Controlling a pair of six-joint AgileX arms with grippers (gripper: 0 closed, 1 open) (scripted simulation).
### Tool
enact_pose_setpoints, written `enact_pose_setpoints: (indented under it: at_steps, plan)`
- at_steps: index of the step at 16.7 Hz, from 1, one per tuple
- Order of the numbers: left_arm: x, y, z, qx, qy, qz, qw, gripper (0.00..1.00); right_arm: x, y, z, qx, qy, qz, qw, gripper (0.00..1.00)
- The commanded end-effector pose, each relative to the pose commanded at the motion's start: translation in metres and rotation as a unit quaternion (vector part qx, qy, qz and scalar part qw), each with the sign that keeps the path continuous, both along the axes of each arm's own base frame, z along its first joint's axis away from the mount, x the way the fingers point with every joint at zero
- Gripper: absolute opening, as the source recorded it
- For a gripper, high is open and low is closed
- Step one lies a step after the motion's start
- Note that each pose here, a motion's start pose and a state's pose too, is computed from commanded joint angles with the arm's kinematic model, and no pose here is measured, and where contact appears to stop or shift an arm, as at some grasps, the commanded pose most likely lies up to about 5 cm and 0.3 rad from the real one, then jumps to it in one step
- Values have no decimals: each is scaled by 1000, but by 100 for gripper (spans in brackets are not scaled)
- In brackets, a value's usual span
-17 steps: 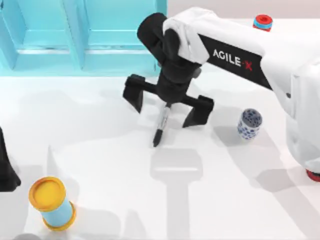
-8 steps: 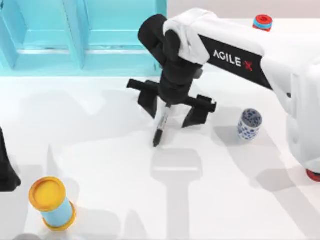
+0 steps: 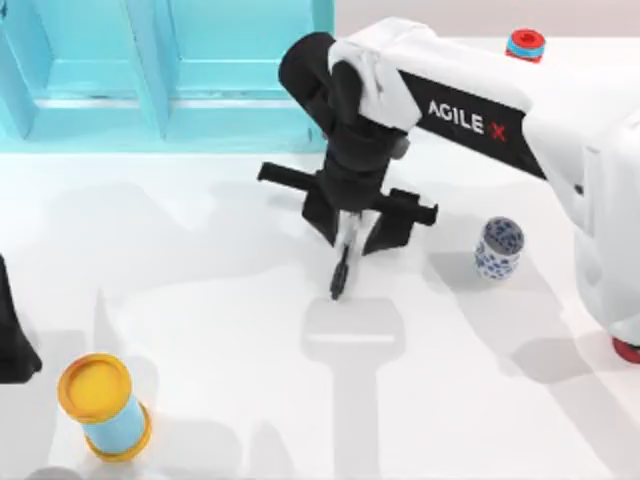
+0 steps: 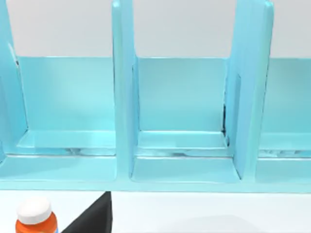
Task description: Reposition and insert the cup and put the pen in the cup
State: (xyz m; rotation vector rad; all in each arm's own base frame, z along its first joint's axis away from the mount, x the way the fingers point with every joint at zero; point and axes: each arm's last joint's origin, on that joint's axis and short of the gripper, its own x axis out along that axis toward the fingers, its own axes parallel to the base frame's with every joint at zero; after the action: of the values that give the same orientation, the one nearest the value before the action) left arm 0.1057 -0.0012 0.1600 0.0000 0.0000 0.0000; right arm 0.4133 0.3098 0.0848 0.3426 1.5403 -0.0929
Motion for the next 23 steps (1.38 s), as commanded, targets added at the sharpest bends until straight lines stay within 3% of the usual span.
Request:
enact_pose_setpoints:
  at_steps: [3, 4, 7, 16, 23]
  plan:
    - [0, 0, 0, 0, 0, 0, 1000, 100, 0, 0, 0, 0, 0, 0, 1000, 0]
    - [0, 0, 0, 0, 0, 0, 1000, 100, -3, -11, 33, -18, -16, 9, 1000, 0]
    - [0, 0, 0, 0, 0, 0, 1000, 100, -13, -8, 41, -19, -13, 13, 1000, 0]
    - [0, 0, 0, 0, 0, 0, 1000, 100, -96, -8, 127, -18, -16, 9, 1000, 0]
    - [0, 0, 0, 0, 0, 0, 1000, 100, -101, -11, 132, -17, -16, 6, 1000, 0]
